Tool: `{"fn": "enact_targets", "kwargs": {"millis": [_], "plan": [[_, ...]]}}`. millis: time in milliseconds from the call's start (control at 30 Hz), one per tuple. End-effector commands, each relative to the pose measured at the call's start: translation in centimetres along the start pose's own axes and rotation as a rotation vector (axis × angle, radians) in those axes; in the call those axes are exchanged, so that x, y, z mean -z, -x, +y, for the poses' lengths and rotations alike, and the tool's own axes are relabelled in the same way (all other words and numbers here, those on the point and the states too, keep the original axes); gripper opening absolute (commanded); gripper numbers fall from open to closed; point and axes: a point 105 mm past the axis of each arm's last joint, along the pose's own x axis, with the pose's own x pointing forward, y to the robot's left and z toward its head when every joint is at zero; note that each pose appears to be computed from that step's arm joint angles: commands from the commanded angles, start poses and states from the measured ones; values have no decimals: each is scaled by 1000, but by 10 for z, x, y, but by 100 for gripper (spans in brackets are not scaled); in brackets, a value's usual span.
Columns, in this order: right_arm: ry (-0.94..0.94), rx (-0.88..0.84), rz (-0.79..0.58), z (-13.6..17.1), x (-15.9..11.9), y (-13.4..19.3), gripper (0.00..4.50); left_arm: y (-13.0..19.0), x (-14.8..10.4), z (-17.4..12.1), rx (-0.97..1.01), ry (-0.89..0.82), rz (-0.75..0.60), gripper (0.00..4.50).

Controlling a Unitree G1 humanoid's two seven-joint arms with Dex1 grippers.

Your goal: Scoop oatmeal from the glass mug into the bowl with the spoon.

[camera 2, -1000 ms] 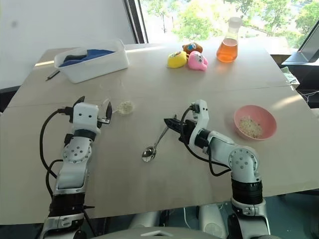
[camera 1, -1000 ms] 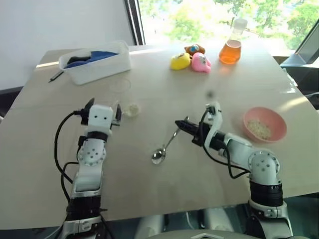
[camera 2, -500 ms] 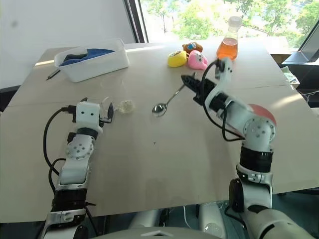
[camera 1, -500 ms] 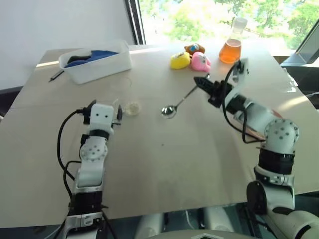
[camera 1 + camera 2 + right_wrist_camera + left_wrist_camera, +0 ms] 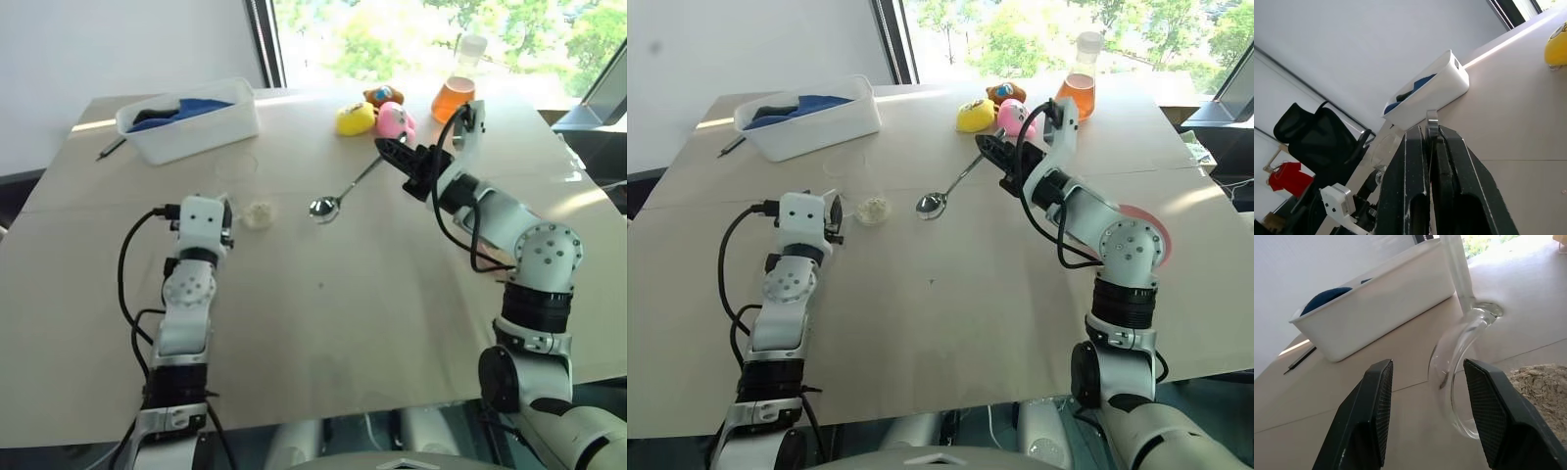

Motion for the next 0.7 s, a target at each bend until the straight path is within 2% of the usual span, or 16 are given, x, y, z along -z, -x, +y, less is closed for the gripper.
{"fn": "enact_targets", "kwargs": {"millis": [33, 133, 400, 667, 700], "plan": [[18, -36, -37, 9, -8, 1, 0, -4, -8, 6, -16, 4, -36, 186], [19, -37, -36, 9, -7, 1, 0, -6, -7, 6, -7, 2, -32, 79], [30, -36, -40, 9, -9, 1, 0, -8, -2, 8, -4, -1, -18, 79], [83, -63, -90, 24, -32, -13, 0, -14, -12, -6, 66, 43, -33, 79], [88, -70, -91, 26, -33, -14, 0, -15, -13, -6, 72, 52, -35, 54]]}}
